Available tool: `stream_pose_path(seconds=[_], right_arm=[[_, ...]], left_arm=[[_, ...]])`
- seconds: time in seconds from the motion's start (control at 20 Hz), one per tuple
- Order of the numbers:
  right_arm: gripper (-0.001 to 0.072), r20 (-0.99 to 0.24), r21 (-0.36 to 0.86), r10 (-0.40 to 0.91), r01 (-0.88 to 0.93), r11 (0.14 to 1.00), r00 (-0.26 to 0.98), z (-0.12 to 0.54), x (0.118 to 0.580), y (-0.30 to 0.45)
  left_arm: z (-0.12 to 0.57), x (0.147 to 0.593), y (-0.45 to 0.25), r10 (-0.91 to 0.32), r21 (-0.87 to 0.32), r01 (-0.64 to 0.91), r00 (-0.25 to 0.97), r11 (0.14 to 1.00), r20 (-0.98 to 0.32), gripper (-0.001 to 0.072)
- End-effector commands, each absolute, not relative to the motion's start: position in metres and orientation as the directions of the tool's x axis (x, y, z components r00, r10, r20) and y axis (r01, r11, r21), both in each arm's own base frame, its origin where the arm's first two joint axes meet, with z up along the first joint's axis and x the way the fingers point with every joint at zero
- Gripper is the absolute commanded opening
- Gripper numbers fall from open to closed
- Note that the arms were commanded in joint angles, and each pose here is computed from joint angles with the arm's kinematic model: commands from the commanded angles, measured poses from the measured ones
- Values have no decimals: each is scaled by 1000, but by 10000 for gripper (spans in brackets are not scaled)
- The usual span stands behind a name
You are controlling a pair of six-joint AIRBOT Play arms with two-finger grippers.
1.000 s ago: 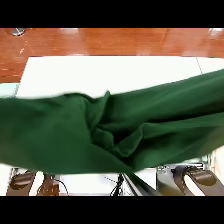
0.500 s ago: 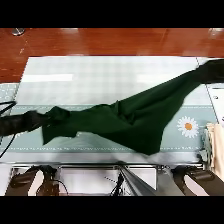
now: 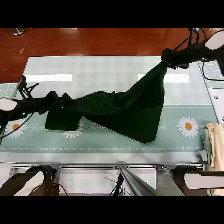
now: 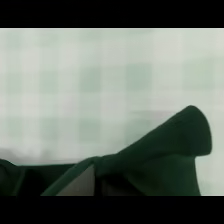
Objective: Fold the shirts.
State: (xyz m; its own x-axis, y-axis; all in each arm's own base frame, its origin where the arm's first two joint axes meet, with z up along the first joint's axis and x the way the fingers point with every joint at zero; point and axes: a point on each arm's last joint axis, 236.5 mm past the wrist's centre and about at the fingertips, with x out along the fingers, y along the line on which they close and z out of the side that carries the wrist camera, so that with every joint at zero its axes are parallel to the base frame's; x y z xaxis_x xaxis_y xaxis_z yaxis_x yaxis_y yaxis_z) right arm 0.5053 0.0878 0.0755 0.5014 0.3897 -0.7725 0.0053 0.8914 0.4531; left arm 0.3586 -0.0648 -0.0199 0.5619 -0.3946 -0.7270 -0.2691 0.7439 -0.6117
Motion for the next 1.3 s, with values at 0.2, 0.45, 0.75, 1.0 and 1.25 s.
stream_pose_path(seconds=[0.2,0.45,0.75,1.0,1.25], right_arm=[[624,-770,567,491,84,819,407,66,494,18],[619,-900,420,345,323,848,265,15,383,-93],[619,-834,551,493,334,765,247,-51,317,-28],[618,-820,572,535,339,747,205,-66,303,-5],[619,-781,624,573,341,703,247,-57,313,4]], left_arm=[[19,395,4,-278,-426,-160,550,890,-788,702],[-28,303,100,-191,-316,-446,303,838,-934,701],[-82,258,64,-354,-396,-427,177,813,-918,700],[-99,264,49,-387,-410,-387,139,826,-912,700],[-112,279,-2,-472,-480,-256,94,839,-876,700]])
